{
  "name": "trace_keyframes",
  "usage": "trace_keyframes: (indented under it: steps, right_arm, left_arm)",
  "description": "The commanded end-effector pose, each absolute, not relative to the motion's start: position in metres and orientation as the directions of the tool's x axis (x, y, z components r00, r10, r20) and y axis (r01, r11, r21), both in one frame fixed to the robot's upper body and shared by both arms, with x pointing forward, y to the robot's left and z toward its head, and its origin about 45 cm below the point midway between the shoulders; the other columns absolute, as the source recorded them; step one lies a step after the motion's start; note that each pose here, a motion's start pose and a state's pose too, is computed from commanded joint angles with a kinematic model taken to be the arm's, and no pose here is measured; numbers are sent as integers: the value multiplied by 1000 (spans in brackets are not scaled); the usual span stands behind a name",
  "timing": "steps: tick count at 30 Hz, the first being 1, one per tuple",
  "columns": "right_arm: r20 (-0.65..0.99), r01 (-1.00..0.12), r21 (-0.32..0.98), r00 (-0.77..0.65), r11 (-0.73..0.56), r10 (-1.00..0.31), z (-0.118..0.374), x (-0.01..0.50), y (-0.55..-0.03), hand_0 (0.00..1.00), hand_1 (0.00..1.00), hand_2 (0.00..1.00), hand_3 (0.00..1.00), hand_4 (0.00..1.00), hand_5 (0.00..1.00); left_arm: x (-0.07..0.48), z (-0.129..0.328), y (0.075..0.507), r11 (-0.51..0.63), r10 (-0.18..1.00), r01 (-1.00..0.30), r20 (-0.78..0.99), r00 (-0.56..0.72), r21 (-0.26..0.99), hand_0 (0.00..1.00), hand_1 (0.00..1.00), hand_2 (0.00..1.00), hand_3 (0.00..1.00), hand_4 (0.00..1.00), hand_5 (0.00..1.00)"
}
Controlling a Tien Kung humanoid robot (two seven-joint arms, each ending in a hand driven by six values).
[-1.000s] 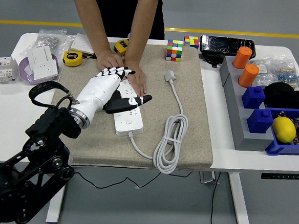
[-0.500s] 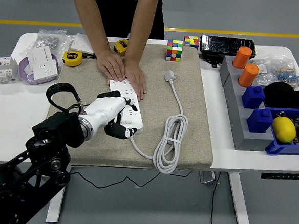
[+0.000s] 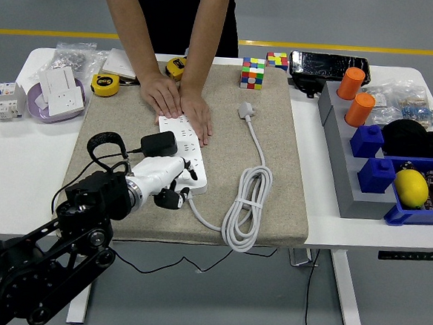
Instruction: Pick up the plug,place it near the board,insert it into the board,press the button
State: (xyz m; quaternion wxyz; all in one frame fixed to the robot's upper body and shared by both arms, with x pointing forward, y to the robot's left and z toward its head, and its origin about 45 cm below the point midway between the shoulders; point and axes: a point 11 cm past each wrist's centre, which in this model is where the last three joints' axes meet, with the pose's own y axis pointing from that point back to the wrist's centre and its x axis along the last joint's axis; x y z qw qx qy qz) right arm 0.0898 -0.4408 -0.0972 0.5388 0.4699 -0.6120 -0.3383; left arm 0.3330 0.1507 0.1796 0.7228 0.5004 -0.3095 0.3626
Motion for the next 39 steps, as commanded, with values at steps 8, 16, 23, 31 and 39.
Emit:
trace_keyframes:
  steps: [8, 16, 23, 31, 39]
  right_arm:
    - [340, -212, 921, 22, 328, -940, -97, 90, -440, 828, 761, 752, 784, 998, 968]
    - [341, -211, 921, 21, 329, -940, -97, 90, -440, 829, 761, 752, 784, 998, 967]
    - [342, -210, 921, 25, 329, -940, -97, 89, -441, 828, 761, 752, 784, 998, 966]
    - [342, -208, 921, 26, 330, -939, -97, 88, -441, 829, 761, 752, 783, 998, 967]
    - [342, -206, 921, 28, 330, -939, -98, 87, -441, 829, 761, 752, 783, 998, 966]
  left_arm:
    - [338, 175, 151, 220, 212, -839, 815, 539, 497, 150, 52, 173, 749, 429, 115]
    - [342, 171, 157, 192, 198, -845, 824, 532, 499, 152, 51, 173, 748, 426, 119]
    - [342, 166, 160, 181, 189, -838, 818, 544, 515, 152, 50, 172, 738, 422, 120]
    - [337, 158, 159, 186, 179, -826, 808, 561, 532, 151, 51, 171, 738, 421, 118]
    - [334, 151, 160, 180, 165, -817, 802, 575, 549, 153, 50, 171, 734, 418, 116]
